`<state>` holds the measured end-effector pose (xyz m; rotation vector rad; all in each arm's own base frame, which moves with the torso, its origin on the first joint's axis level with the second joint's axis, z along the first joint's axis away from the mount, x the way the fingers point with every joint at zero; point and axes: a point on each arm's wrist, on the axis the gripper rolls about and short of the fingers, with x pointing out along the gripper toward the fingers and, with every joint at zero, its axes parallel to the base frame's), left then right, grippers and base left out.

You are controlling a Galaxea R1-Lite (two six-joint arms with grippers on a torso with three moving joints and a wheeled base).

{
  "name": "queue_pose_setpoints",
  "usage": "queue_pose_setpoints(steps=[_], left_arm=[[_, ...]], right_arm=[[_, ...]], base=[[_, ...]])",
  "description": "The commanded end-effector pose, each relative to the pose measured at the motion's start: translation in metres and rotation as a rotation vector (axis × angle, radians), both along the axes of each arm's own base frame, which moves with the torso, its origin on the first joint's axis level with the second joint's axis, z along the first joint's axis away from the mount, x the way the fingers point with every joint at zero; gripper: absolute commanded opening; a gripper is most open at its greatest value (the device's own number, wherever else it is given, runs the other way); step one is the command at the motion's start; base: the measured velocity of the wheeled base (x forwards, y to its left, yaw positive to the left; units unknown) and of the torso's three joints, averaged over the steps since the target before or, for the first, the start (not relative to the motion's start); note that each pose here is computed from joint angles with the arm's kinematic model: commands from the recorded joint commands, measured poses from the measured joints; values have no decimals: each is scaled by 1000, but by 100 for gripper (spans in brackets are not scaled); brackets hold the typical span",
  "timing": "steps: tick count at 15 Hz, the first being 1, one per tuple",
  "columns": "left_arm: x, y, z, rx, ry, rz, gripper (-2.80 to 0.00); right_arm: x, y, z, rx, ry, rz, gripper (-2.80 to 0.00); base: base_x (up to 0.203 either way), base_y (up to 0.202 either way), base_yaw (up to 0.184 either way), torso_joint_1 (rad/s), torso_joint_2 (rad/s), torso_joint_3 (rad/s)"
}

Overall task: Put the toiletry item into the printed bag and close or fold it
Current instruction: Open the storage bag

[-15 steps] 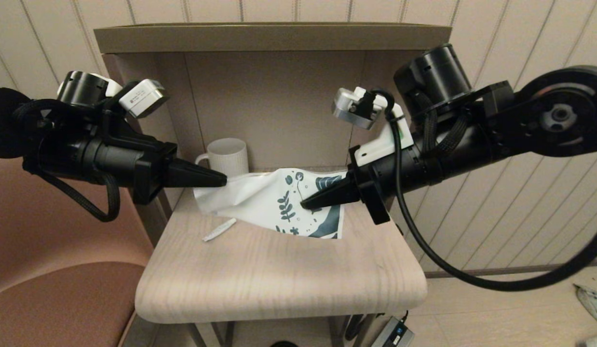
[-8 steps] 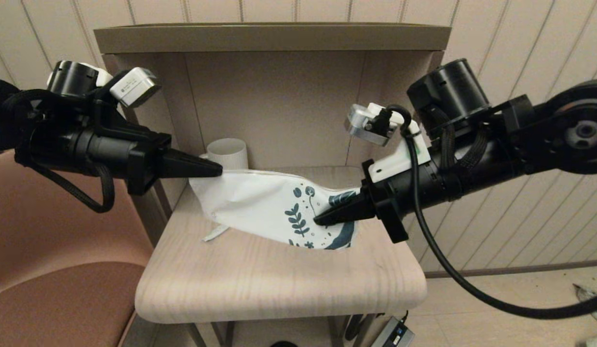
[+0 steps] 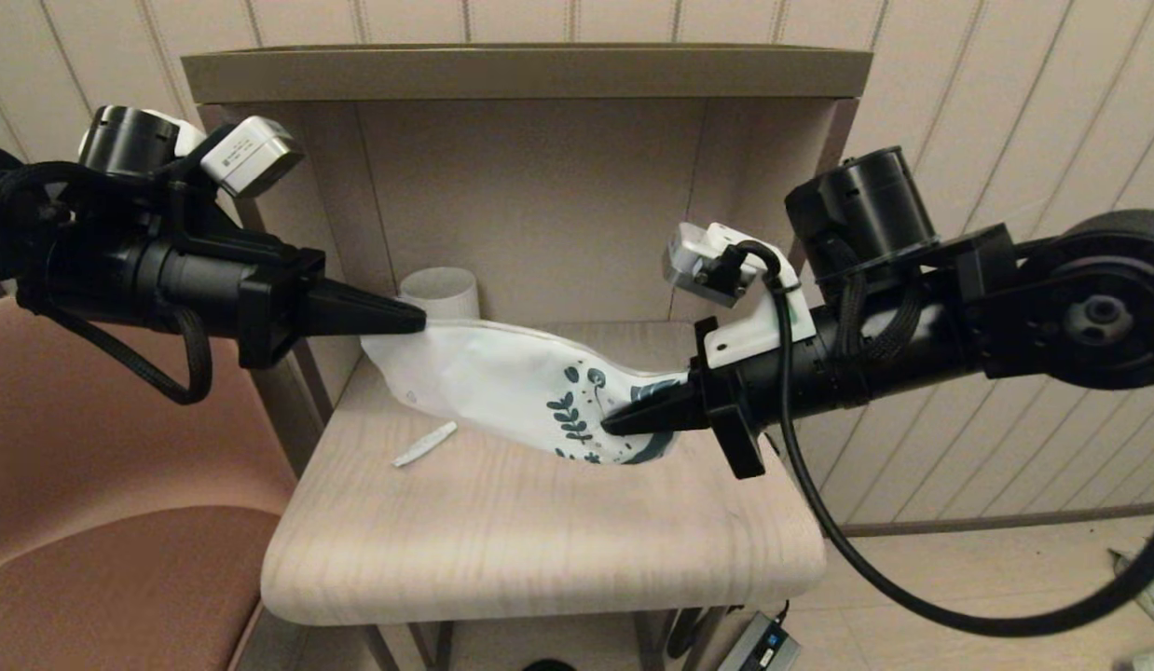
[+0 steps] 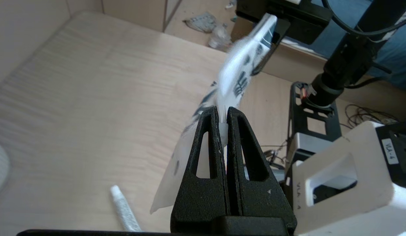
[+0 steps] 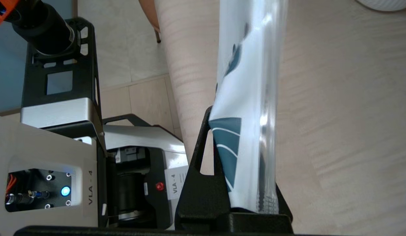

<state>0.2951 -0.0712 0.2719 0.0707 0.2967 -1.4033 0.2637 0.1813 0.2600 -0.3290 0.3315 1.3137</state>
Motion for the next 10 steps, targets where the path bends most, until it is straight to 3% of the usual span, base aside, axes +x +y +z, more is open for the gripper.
queue_pose_setpoints(steps=[1, 10], left_arm=[[-3, -4, -6, 1, 22, -21, -280], [-11, -11, -6, -22, 33, -77, -280]], right_arm=[[1, 3, 1, 3, -3, 8, -280], [-5, -7, 5, -4, -39, -22, -280]], base=[[0, 0, 0, 0, 0, 0], [0, 0, 0, 0, 0, 0]])
